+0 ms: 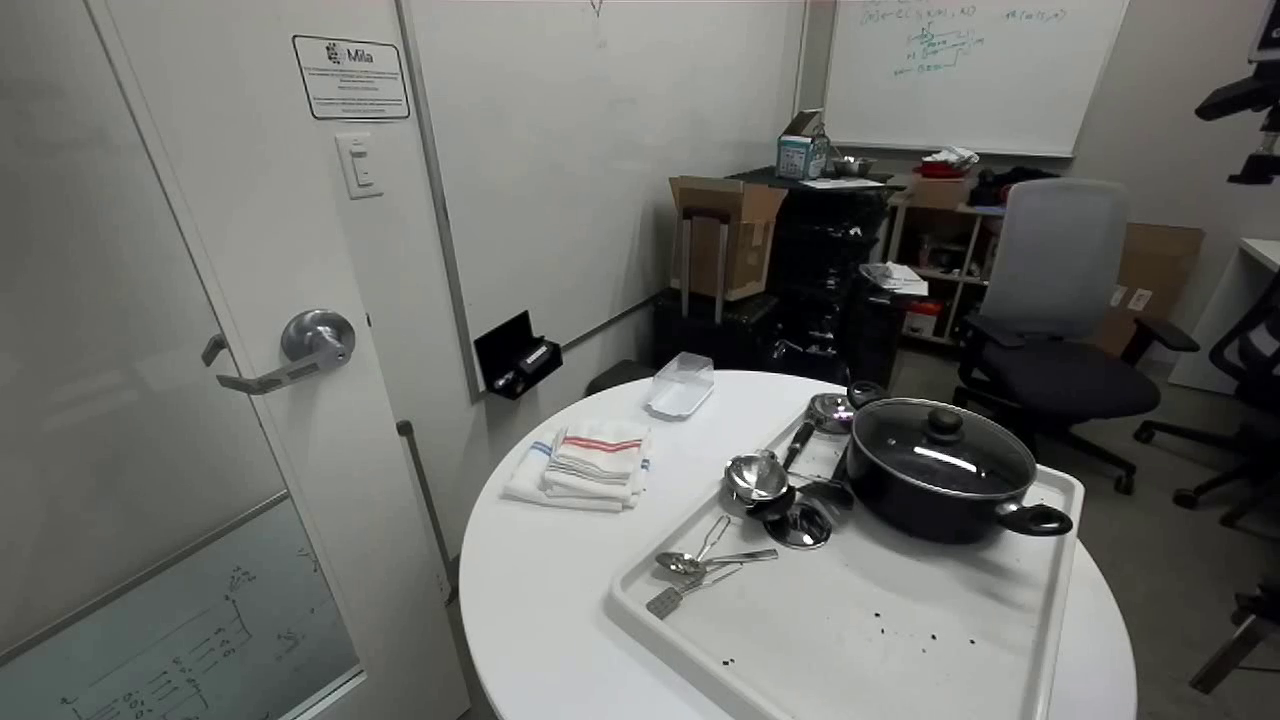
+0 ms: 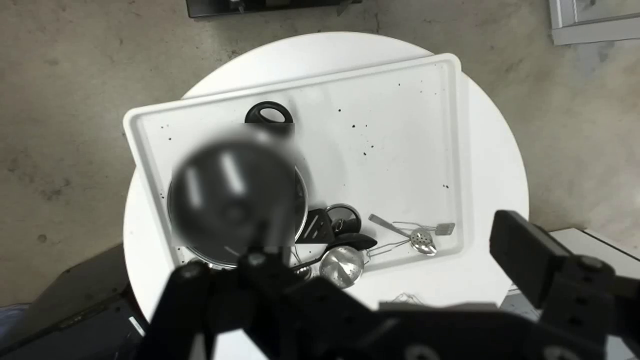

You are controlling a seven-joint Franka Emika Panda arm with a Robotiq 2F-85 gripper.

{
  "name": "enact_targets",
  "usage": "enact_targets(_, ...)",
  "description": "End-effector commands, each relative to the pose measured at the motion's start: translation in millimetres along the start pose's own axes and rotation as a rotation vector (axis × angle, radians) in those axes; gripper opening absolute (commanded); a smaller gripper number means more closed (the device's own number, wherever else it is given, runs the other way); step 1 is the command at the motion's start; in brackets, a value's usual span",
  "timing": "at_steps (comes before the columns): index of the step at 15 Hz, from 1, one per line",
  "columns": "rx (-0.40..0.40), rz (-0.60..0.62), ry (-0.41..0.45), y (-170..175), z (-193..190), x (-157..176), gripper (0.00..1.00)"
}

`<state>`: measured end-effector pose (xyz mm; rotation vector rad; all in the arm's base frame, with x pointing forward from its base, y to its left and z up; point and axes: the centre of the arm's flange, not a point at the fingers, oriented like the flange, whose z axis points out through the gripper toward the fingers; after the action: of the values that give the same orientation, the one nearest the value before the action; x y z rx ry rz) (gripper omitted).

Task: Move the pot's lid to the tray

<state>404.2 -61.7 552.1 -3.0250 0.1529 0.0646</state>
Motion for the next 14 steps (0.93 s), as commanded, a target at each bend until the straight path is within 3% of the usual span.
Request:
enact_targets(1,0.000,0.000,0.000,0.0,0.0,0.0,1.00)
enact_targets(7,-0.006,0.017,0.007,2.3,17.4,18.0,1.00)
enact_targets(14,-0.028,0.048,0.035,11.6,68.0,65.0,1.00)
